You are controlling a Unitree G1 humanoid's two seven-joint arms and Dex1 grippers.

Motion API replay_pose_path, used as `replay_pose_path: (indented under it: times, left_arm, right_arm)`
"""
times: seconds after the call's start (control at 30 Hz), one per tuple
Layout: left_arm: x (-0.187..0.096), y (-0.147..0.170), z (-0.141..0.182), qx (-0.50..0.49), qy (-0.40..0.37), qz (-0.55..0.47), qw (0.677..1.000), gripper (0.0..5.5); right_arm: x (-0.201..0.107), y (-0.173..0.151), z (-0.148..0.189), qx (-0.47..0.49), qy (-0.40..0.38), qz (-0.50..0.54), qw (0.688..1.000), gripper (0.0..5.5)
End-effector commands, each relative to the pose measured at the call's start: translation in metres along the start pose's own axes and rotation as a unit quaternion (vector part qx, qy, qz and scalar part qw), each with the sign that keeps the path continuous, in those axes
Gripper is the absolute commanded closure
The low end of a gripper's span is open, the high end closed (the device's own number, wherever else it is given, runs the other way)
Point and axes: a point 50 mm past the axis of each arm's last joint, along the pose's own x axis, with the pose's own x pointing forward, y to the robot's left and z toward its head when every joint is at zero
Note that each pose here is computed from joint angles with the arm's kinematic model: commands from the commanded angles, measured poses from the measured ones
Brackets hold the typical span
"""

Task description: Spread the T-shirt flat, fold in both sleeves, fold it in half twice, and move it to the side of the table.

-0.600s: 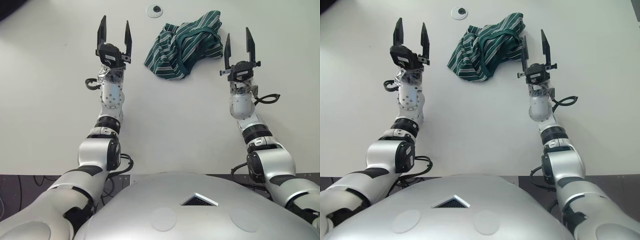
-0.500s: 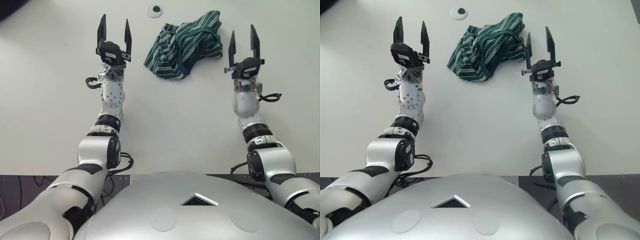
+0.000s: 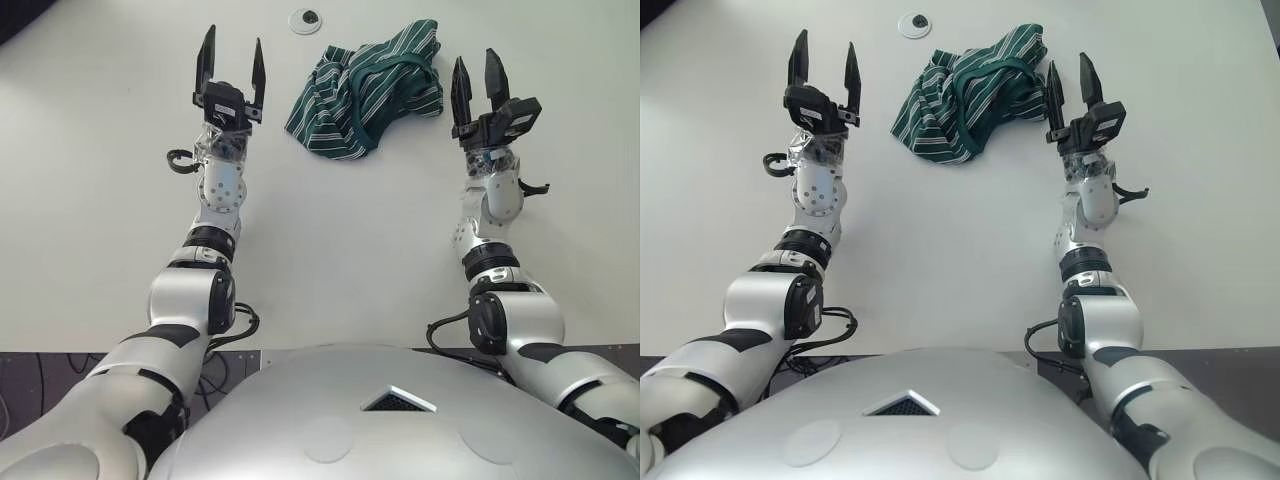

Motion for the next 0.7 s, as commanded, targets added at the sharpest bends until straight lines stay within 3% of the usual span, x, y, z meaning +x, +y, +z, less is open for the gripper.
replay_pose_path:
  times: [0.03, 0.4, 0.53, 0.6, 0.7]
  left_arm:
    - [0.004, -0.005, 0.000, -0.002, 0.003, -0.022, 1.000, 2.59]
    - [0.000, -0.020, 0.004, -0.019, -0.012, -0.085, 0.996, 2.59]
    - [-0.009, -0.032, 0.022, -0.045, -0.034, -0.195, 0.979, 2.59]
    - [-0.013, -0.038, 0.035, -0.064, -0.011, -0.271, 0.960, 2.59]
    - [-0.034, -0.050, 0.039, -0.069, 0.106, -0.378, 0.917, 2.59]
  right_arm:
    - [-0.014, 0.011, -0.013, 0.037, 0.025, -0.027, 0.999, 3.40]
    - [-0.023, 0.004, -0.009, 0.029, 0.023, -0.054, 0.998, 3.40]
    - [-0.022, 0.006, -0.007, 0.015, 0.020, -0.049, 0.998, 3.40]
    - [-0.022, 0.006, -0.007, 0.012, 0.023, -0.052, 0.998, 3.40]
    - [-0.022, 0.009, -0.008, 0.011, 0.029, -0.048, 0.998, 3.40]
